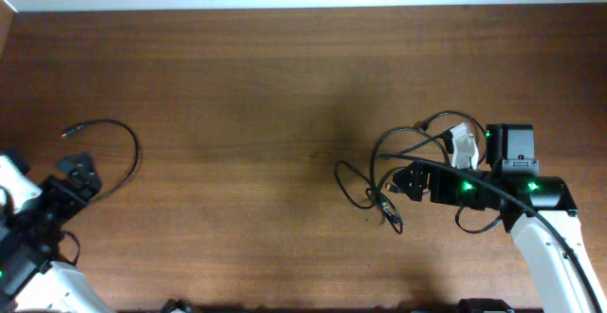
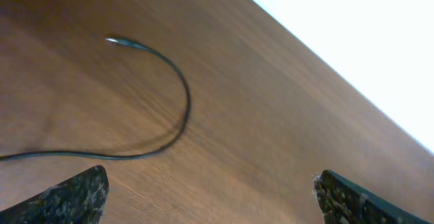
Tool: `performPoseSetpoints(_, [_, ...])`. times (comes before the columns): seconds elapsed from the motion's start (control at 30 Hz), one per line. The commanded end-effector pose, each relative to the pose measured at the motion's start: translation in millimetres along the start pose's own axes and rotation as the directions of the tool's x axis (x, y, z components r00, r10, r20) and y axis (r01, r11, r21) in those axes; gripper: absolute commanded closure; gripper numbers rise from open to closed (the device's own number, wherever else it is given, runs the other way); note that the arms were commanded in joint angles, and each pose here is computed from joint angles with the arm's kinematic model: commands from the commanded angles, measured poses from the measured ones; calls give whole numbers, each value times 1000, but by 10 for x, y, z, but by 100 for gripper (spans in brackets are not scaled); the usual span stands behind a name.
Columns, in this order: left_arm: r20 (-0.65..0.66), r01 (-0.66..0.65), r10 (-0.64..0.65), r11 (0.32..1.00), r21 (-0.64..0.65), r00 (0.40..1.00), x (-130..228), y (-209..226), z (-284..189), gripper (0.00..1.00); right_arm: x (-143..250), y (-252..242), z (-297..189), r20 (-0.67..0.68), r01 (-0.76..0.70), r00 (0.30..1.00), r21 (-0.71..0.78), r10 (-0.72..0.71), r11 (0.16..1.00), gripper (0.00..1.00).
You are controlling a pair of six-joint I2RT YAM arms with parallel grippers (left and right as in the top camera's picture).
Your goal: Untangle cables
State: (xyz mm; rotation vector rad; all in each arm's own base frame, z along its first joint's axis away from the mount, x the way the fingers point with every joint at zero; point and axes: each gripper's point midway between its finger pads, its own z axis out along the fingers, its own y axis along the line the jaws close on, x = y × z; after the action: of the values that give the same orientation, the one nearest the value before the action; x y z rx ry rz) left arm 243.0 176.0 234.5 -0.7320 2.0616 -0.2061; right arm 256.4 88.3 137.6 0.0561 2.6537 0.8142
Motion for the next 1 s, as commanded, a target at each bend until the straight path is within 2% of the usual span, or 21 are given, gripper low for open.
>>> performPoseSetpoints(0.0, [-27, -156, 159, 984, 84, 987, 67, -299, 42, 1, 13, 1, -4, -8, 14, 1000, 8, -14, 1000, 1])
performPoseSetpoints(0.27, [-149, -251, 289, 940, 231, 946, 469, -727, 130, 1, -17, 6, -4, 3, 22, 1000, 7, -22, 1000, 1])
performPoseSetpoints(0.53, [-197, -336, 439, 852, 402, 877, 820, -1243, 146, 1, -17, 6, -4, 3, 22, 1000, 7, -22, 1000, 1])
performPoseSetpoints(0.77, [-145, -475, 651, 671, 570, 745, 1186, -1668, 76, 1, -19, -80, -6, 6, 18, 1000, 56, -19, 998, 1])
performPoseSetpoints(0.97, [-152, -470, 749, 546, 693, 645, 1636, -1937, 64, 1, -23, -143, -12, 8, 17, 1000, 93, -17, 996, 1])
